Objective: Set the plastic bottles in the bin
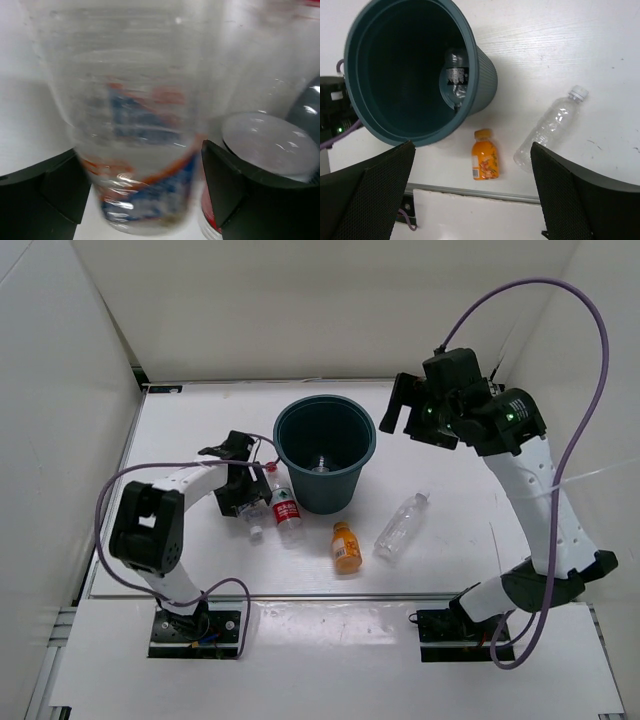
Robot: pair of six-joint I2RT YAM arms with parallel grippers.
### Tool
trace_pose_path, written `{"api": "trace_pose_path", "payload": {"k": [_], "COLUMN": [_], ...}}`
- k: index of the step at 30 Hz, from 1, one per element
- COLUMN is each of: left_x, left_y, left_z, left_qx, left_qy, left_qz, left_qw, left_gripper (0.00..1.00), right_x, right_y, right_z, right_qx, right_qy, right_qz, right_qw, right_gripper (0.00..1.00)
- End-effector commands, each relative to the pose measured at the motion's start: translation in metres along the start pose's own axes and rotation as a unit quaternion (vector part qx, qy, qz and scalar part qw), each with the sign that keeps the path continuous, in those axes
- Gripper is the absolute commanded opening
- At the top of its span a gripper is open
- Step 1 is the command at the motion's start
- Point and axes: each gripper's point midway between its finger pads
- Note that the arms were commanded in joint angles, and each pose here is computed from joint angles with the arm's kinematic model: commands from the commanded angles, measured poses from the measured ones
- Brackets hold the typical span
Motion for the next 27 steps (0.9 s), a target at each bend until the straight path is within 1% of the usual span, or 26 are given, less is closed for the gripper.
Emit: {"api": "trace_pose_path", "payload": {"k": [1, 2, 3, 4, 6, 7, 8, 9, 10, 11, 12, 13, 14, 16, 17, 18, 19, 20, 21, 22, 23, 24, 25, 26, 27], "left_x": [0.004, 0.005, 0.005, 0.000, -0.025, -0.041, -0.075, -0.094, -0.115, -0.148, -0.179, -0.202, -0.237, -0.279, -0.294, -0.328, -0.324, -0.331, -0.352, -0.333, -0.329, -0.325, -0.310, -0.303, -0.298], "left_y": [-0.006, -0.003, 0.000, 0.003, -0.003, -0.009, -0.021, -0.025, -0.031, -0.050, -0.058, -0.065, -0.079, -0.098, -0.104, -0.116, -0.123, -0.125, -0.134, -0.141, -0.135, -0.138, -0.142, -0.140, -0.134], "left_z": [-0.003, -0.001, 0.002, 0.007, 0.012, 0.011, 0.008, 0.002, -0.001, -0.007, -0.010, -0.018, -0.027, -0.045, -0.056, -0.070, -0.085, -0.104, -0.118, -0.137, -0.157, -0.170, -0.185, -0.194, -0.205], "left_qx": [0.021, 0.022, 0.022, 0.023, 0.002, -0.005, -0.017, -0.032, -0.040, -0.054, -0.065, -0.070, -0.073, -0.057, -0.046, -0.036, -0.015, -0.002, 0.012, 0.027, 0.056, 0.071, 0.084, 0.097, 0.108], "left_qy": [-0.009, -0.011, -0.019, -0.027, -0.032, -0.028, -0.009, 0.006, 0.016, 0.035, 0.061, 0.083, 0.119, 0.167, 0.188, 0.225, 0.232, 0.253, 0.274, 0.269, 0.275, 0.278, 0.274, 0.271, 0.273], "left_qz": [-0.004, 0.000, 0.004, 0.004, -0.026, -0.046, -0.085, -0.104, -0.129, -0.172, -0.208, -0.232, -0.268, -0.318, -0.330, -0.354, -0.344, -0.344, -0.362, -0.344, -0.337, -0.336, -0.323, -0.316, -0.306], "left_qw": [1.000, 1.000, 1.000, 0.999, 0.999, 0.999, 0.996, 0.994, 0.991, 0.983, 0.974, 0.967, 0.953, 0.931, 0.924, 0.907, 0.910, 0.904, 0.891, 0.899, 0.898, 0.897, 0.902, 0.904, 0.906], "left_gripper": [0.92, 0.79, 0.73, 0.69, 0.68, 0.64, 0.60, 0.56, 0.55, 0.55, 0.55, 0.55, 0.55, 0.57, 0.57, 0.57, 0.58, 0.59, 0.60, 0.61, 0.61, 0.63, 0.64, 0.66, 0.77], "right_x": [-0.016, -0.018, -0.016, -0.014, -0.011, -0.004, 0.000, 0.001, 0.004, 0.011, 0.015, 0.016, 0.022, 0.034, 0.036, 0.039, 0.045, 0.050, 0.053, 0.056, 0.062, 0.065, 0.070, 0.072, 0.078], "right_y": [0.010, 0.011, 0.016, 0.018, 0.023, 0.029, 0.032, 0.036, 0.039, 0.047, 0.052, 0.057, 0.062, 0.080, 0.083, 0.088, 0.098, 0.099, 0.101, 0.102, 0.108, 0.110, 0.108, 0.112, 0.115], "right_z": [-0.012, -0.014, -0.017, -0.019, -0.019, -0.022, -0.021, -0.023, -0.022, -0.027, -0.030, -0.030, -0.031, -0.041, -0.040, -0.041, -0.050, -0.052, -0.054, -0.060, -0.067, -0.071, -0.076, -0.075, -0.079], "right_qx": [-0.020, -0.020, -0.017, -0.018, -0.014, -0.010, -0.006, 0.002, 0.009, 0.014, 0.020, 0.034, 0.039, 0.049, 0.062, 0.062, 0.071, 0.077, 0.087, 0.101, 0.106, 0.113, 0.135, 0.148, 0.159], "right_qy": [0.000, 0.000, 0.005, 0.010, 0.007, 0.015, 0.013, 0.017, 0.014, 0.027, 0.035, 0.034, 0.036, 0.051, 0.043, 0.043, 0.058, 0.060, 0.061, 0.070, 0.078, 0.080, 0.082, 0.070, 0.068], "right_qz": [0.008, 0.008, 0.012, 0.017, 0.025, 0.032, 0.039, 0.042, 0.048, 0.060, 0.067, 0.074, 0.081, 0.107, 0.113, 0.122, 0.137, 0.140, 0.145, 0.149, 0.159, 0.165, 0.165, 0.183, 0.191], "right_qw": [1.000, 1.000, 1.000, 1.000, 1.000, 0.999, 0.999, 0.999, 0.999, 0.998, 0.997, 0.996, 0.995, 0.992, 0.991, 0.990, 0.986, 0.985, 0.984, 0.981, 0.979, 0.977, 0.973, 0.969, 0.966], "right_gripper": [1.00, 1.00, 1.00, 1.00, 1.00, 1.00, 1.00, 1.00, 1.00, 1.00, 1.00, 1.00, 1.00, 1.00, 1.00, 1.00, 1.00, 1.00, 1.00, 1.00, 1.00, 1.00, 1.00, 1.00, 1.00]}}
Point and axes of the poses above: each gripper's point midway between its finger pads, its own x axis out along the fingers, its own z axis along the line the jaws close on, y = z × x, and after that the axes turned 7 degrees about x, right-handed
